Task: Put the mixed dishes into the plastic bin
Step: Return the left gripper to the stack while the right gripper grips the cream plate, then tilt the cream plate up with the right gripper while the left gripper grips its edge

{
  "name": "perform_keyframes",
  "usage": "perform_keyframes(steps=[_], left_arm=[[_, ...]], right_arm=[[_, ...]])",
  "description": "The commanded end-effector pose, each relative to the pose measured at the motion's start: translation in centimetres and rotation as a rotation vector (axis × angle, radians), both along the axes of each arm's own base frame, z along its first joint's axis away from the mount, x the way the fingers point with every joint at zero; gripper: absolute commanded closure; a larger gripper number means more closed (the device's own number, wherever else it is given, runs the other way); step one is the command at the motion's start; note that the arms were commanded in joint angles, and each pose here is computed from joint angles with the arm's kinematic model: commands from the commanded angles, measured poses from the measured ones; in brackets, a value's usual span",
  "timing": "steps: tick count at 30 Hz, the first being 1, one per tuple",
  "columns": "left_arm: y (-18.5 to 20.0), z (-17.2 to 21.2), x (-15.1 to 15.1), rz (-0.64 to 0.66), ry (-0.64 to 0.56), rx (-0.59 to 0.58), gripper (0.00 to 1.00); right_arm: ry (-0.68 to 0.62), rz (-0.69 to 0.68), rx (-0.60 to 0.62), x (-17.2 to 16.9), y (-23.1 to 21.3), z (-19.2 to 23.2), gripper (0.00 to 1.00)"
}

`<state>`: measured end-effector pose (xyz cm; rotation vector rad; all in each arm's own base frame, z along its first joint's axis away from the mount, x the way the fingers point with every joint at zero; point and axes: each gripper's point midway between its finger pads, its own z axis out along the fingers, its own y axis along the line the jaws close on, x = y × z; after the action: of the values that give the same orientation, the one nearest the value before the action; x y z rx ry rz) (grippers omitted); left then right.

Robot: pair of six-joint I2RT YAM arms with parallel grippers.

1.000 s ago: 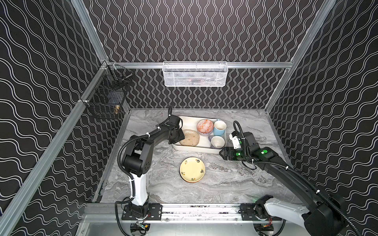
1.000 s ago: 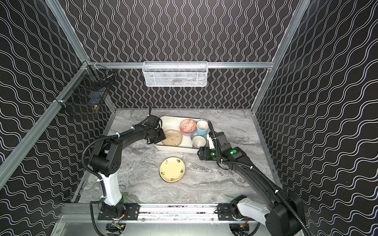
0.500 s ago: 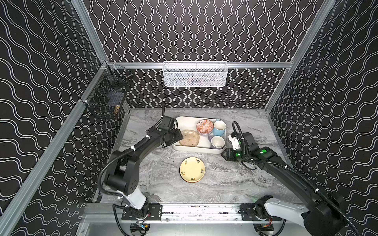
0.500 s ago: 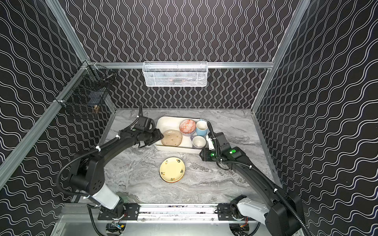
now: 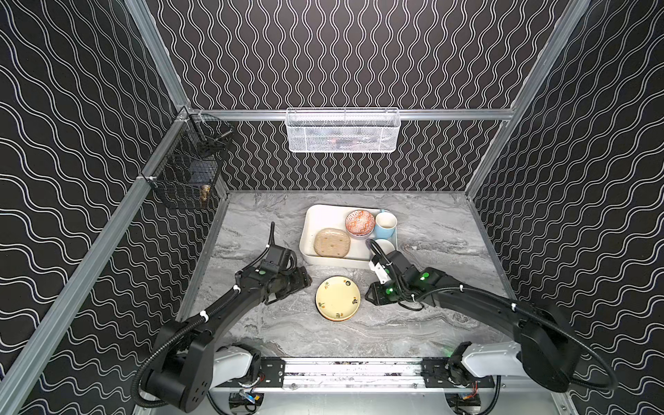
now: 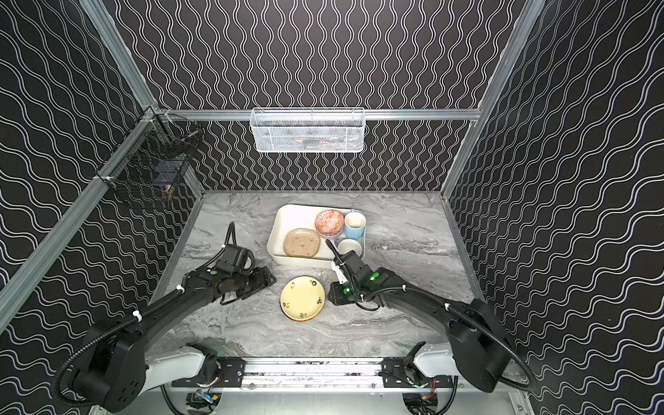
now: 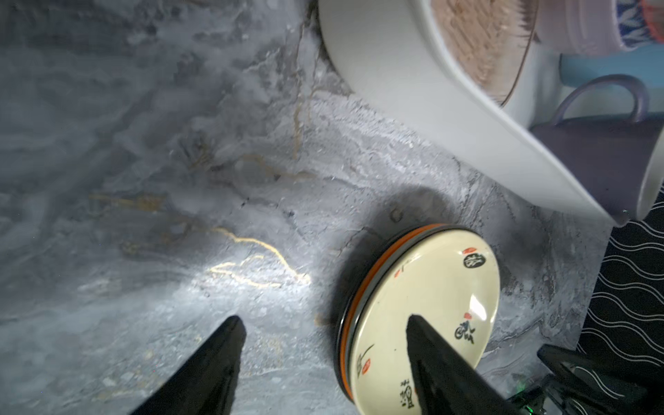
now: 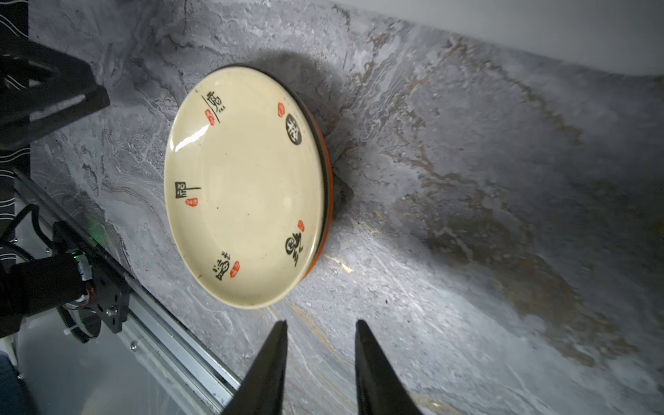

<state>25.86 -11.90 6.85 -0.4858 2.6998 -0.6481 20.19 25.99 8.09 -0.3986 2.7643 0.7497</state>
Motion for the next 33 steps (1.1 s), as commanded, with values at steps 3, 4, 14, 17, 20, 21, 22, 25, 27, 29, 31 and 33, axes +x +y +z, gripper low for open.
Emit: perform_keyframes(steps=[3,4,14,17,20,21,22,25,27,29,31,33], left_arm=[[-0.6,-0.6,-1.0,-0.027,-0.005,-0.048,0.21],[-0.6,-0.8,-1.2,-0.029,-0.002,-0.049,0.22],[-0.8,-1.7,-1.9,-0.044,0.003,-0.067,0.23],[-0.9,-1.8,-1.8,-0.045,0.004,-0.069,0.23],[-1.0,-1.8,-1.7,-0.048,0.006,-0.072,0.23],[-1.0,-1.8,-1.7,-0.05,0.006,-0.074,0.24],[-1.1,-1.6,-1.6,-0.049,0.002,-0.076,0.24],[-1.2,-1.3,-1.2,-0.05,-0.005,-0.079,0.24],[-1.3,-1.2,-1.1,-0.052,-0.008,-0.082,0.24],[-1.4,-1.2,-0.9,-0.053,-0.008,-0.085,0.25],[-1.5,-1.2,-0.8,-0.056,-0.007,-0.09,0.25],[-1.6,-1.2,-0.8,-0.056,-0.005,-0.094,0.26]], right_arm=[[0.014,-0.023,0.05,0.8,1.9,-0.2,0.7],[0.018,-0.02,0.048,0.8,2.1,-0.4,0.72],[0.052,-0.019,0.003,1.1,2.8,-2.1,0.79],[0.058,-0.016,-0.002,1.1,3.0,-2.4,0.81],[0.058,-0.014,-0.011,1.2,3.2,-2.6,0.85],[0.057,-0.01,-0.013,1.2,3.2,-2.6,0.86],[0.056,-0.01,-0.017,1.2,3.3,-2.6,0.87],[0.056,-0.003,-0.025,1.2,3.4,-2.8,0.89],[0.057,0.004,-0.024,1.2,3.6,-2.8,0.89],[0.062,0.012,-0.018,1.2,3.8,-2.9,0.89],[0.068,0.018,-0.016,1.2,4.0,-3.1,0.89],[0.071,0.025,-0.014,1.2,4.2,-3.2,0.89]])
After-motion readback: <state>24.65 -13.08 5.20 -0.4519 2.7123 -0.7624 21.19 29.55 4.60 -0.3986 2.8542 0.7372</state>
